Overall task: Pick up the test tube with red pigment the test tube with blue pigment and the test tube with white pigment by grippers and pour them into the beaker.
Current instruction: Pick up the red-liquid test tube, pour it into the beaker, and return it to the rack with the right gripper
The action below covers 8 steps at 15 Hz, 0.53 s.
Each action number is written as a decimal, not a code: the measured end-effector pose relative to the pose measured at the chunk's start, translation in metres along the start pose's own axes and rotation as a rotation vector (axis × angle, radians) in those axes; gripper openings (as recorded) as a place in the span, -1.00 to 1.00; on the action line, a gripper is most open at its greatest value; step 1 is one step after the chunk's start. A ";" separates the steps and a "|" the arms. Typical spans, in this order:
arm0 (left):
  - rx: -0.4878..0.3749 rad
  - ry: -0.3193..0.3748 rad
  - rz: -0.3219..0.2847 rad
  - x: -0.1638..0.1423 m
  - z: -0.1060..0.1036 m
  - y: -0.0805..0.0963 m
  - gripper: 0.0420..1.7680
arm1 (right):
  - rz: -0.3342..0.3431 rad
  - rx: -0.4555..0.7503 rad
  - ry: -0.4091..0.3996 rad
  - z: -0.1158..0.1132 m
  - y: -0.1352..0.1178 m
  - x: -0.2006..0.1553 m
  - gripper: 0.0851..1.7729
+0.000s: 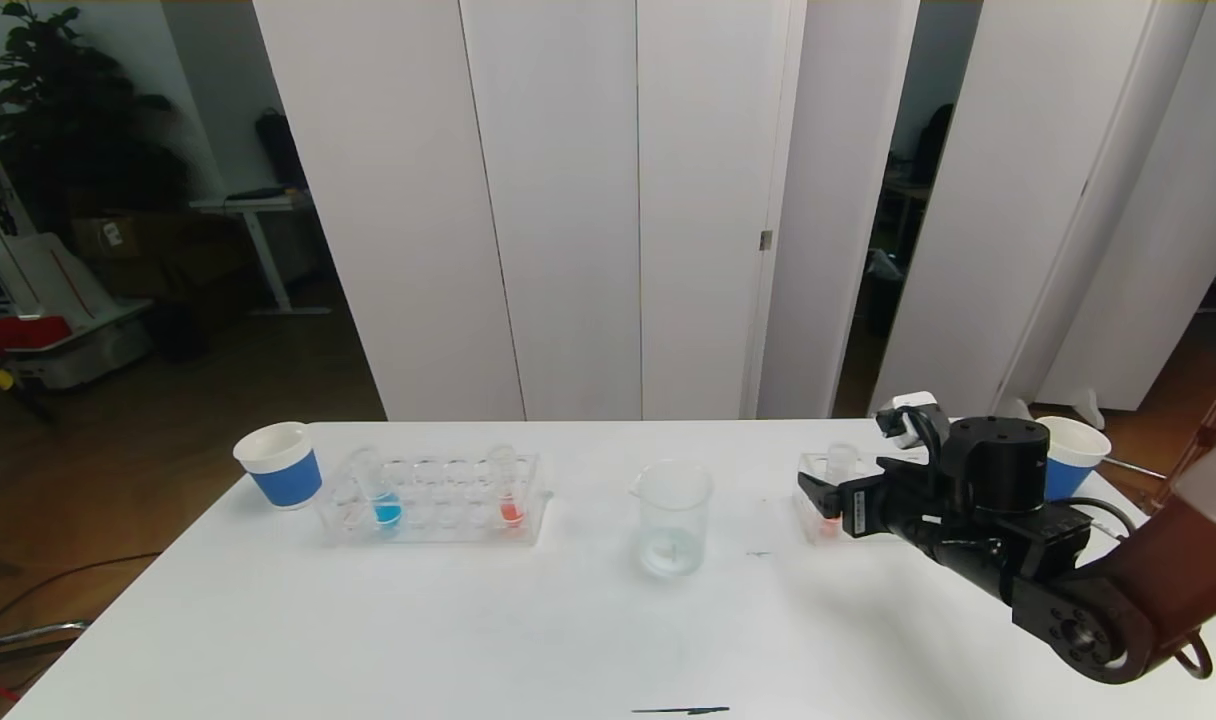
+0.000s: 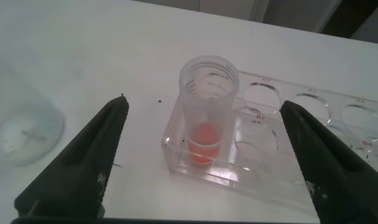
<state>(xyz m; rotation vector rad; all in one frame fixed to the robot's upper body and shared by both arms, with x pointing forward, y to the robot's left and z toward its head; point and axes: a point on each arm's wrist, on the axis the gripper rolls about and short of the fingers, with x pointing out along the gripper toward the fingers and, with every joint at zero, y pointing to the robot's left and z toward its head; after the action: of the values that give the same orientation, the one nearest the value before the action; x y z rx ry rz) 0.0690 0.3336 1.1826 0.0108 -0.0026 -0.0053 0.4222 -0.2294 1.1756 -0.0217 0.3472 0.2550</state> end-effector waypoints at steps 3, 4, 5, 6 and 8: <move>0.000 0.000 0.000 0.000 0.000 0.000 0.98 | -0.002 0.000 0.005 -0.003 0.000 0.008 0.79; 0.000 0.000 0.000 0.000 0.000 0.000 0.98 | -0.006 0.002 0.002 -0.002 -0.002 0.010 0.50; 0.000 0.000 0.000 0.000 0.000 0.000 0.98 | -0.010 0.005 0.000 -0.002 -0.003 0.012 -0.02; 0.000 0.000 0.000 0.000 0.000 0.000 0.98 | -0.012 0.006 -0.001 -0.002 -0.004 0.014 -0.49; 0.000 0.000 0.000 0.000 0.000 0.000 0.98 | -0.014 0.007 -0.002 -0.002 -0.005 0.016 -0.44</move>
<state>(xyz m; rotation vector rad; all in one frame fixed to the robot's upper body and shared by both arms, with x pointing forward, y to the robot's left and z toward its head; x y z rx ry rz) 0.0690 0.3336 1.1826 0.0108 -0.0026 -0.0049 0.4369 -0.2304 1.1680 -0.0171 0.3458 0.2401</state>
